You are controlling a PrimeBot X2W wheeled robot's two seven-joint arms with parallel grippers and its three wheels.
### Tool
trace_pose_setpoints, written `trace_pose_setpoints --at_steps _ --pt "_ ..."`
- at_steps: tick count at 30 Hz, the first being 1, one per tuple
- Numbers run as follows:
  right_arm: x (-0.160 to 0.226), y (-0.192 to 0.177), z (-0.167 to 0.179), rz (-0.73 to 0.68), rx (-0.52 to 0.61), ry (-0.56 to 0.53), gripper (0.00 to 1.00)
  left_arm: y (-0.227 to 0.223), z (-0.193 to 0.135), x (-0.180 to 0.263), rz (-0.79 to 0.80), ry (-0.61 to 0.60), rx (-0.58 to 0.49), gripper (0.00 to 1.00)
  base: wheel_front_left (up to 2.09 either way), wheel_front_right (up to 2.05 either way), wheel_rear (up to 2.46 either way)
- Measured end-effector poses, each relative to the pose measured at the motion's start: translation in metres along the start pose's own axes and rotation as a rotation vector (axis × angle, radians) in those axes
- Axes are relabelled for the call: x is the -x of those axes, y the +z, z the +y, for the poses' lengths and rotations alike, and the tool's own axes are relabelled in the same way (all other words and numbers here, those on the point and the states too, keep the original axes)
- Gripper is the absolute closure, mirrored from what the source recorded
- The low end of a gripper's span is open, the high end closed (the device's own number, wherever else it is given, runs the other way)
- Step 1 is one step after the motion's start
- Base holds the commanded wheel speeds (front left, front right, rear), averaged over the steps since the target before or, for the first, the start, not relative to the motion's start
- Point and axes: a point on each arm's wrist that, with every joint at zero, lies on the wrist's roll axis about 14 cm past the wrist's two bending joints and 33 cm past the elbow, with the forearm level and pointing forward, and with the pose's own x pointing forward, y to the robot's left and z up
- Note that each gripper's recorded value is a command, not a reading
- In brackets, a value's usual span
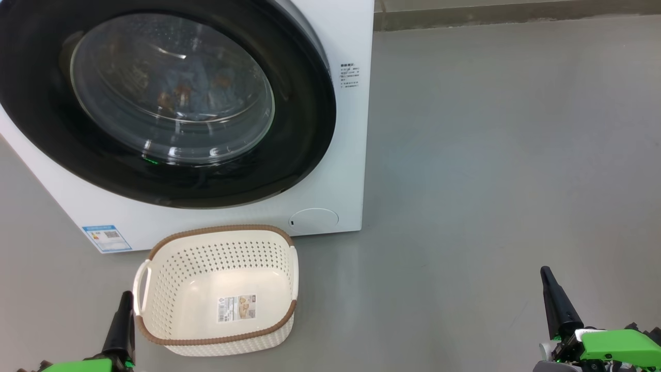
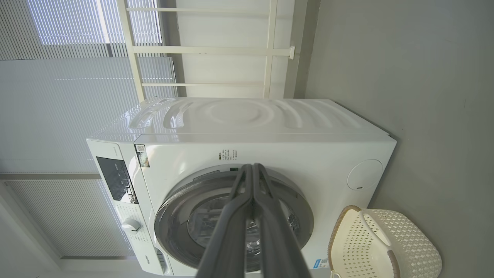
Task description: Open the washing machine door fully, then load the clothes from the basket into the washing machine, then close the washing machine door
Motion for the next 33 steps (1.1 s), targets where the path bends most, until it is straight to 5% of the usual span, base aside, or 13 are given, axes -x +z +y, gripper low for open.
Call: trace_pose_setpoints --at_steps 33 --pt "0.0001 0.0006 0.0 -0.001 0.0 0.0 1.0 0.0001 0.0 0.0 0.0 0.0 0.0 1.0 0.0 0.0 0.0"
